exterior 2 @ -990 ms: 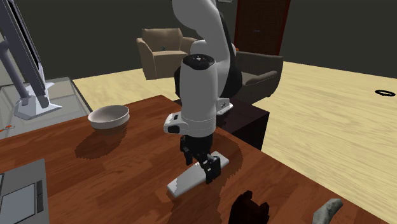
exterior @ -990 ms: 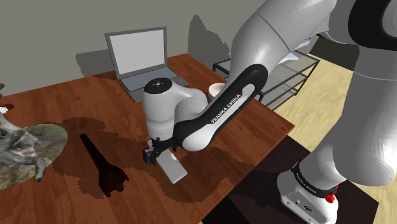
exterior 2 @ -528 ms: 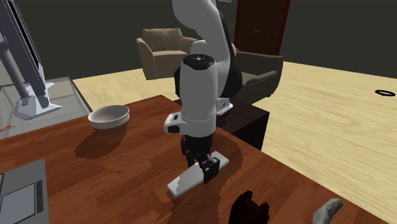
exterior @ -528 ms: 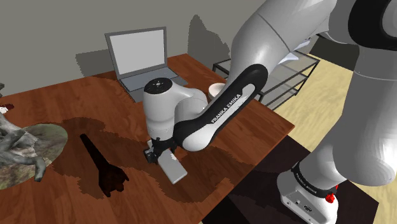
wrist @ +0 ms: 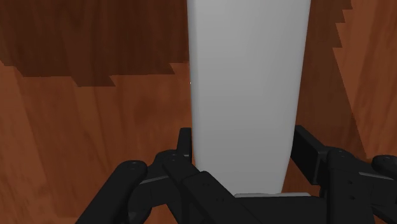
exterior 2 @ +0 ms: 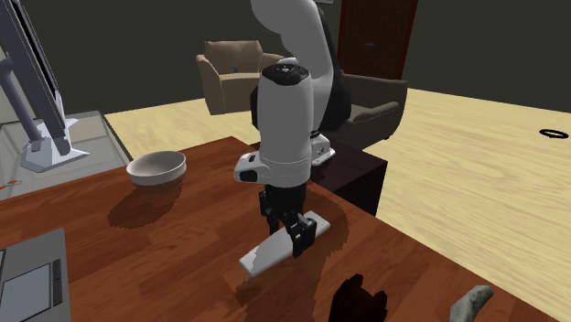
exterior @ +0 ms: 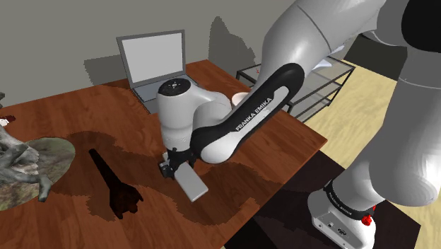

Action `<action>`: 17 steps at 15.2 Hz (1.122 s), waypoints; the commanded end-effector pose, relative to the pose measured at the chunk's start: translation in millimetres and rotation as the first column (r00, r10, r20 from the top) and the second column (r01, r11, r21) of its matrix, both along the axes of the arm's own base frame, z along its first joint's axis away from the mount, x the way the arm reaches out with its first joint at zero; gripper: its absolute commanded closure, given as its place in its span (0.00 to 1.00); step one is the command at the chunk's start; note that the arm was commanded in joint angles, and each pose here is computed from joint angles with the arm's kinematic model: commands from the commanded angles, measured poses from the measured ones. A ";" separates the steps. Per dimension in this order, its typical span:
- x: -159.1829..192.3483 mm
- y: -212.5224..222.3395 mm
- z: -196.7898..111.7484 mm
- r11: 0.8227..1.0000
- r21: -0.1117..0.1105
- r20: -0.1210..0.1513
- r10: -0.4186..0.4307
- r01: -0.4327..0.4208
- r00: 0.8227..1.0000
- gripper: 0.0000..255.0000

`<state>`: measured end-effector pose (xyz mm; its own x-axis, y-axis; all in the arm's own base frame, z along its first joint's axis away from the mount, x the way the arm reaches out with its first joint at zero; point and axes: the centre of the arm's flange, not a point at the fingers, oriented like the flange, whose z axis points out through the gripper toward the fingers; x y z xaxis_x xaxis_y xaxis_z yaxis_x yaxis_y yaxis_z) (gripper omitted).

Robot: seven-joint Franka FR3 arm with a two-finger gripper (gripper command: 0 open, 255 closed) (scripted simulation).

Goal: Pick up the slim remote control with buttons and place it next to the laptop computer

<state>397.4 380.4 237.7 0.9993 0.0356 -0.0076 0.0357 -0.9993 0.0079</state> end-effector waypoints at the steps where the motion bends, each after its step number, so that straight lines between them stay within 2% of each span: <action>1: -1.4 -0.8 10.8 1.000 0.000 0.000 0.000 0.000 1.000 1.00; 17: -1.4 -0.8 95.3 1.000 0.000 0.000 0.000 0.000 1.000 1.00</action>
